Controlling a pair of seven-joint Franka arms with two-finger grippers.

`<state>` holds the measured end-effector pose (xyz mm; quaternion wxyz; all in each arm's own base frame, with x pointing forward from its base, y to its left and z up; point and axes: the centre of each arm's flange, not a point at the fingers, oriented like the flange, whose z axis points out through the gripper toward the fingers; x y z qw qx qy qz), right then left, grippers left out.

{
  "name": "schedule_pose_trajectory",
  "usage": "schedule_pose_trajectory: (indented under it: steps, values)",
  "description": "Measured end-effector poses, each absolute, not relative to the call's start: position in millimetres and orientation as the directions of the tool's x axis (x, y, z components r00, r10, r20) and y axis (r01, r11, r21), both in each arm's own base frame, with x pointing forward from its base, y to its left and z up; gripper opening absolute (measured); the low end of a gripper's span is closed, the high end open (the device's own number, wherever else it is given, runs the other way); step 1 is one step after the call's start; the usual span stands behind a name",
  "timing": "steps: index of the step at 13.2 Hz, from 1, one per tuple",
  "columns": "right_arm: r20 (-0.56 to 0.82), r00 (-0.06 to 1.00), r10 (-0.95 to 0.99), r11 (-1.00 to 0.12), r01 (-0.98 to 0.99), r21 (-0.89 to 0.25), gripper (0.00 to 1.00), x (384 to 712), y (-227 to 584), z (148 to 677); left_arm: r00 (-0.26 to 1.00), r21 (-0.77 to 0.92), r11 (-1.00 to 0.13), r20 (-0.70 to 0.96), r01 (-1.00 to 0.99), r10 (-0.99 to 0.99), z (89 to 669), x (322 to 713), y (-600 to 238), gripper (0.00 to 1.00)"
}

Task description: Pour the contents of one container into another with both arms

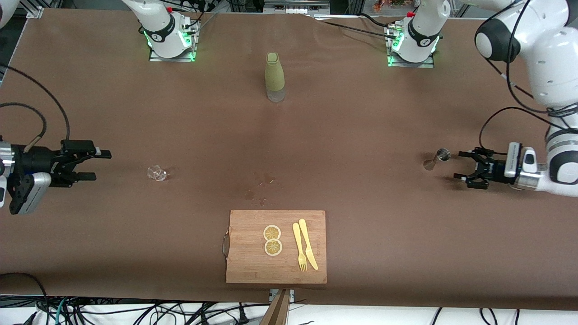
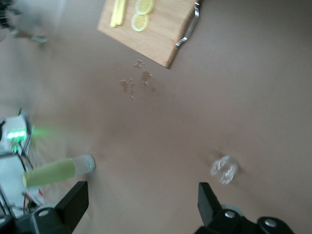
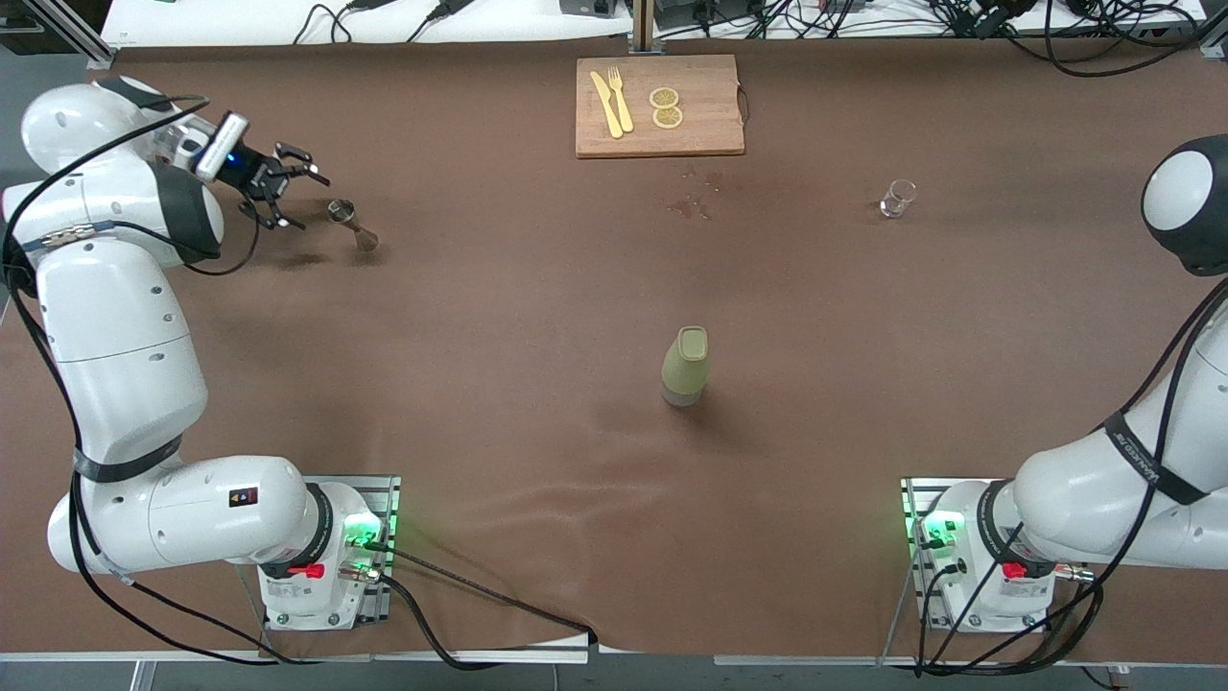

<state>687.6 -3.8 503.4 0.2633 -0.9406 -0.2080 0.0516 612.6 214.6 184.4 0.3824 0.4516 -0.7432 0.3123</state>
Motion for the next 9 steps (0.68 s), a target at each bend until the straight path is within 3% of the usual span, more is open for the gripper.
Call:
schedule_pose_trajectory:
  steps: [6, 9]
  values:
    - [-0.247, 0.960, 0.128, -0.961, 0.058, -0.271, 1.00, 649.0, 38.4, 543.2, -0.422, -0.114, 0.457, 0.622, -0.882, -0.659, 353.0, 629.3, 224.8, 1.00]
    - [-0.300, 0.949, 0.100, -0.984, 0.049, -0.171, 1.00, 628.1, 28.4, 552.5, -0.296, 0.020, 0.348, 0.481, -0.937, -0.825, 429.7, 625.4, 211.2, 1.00]
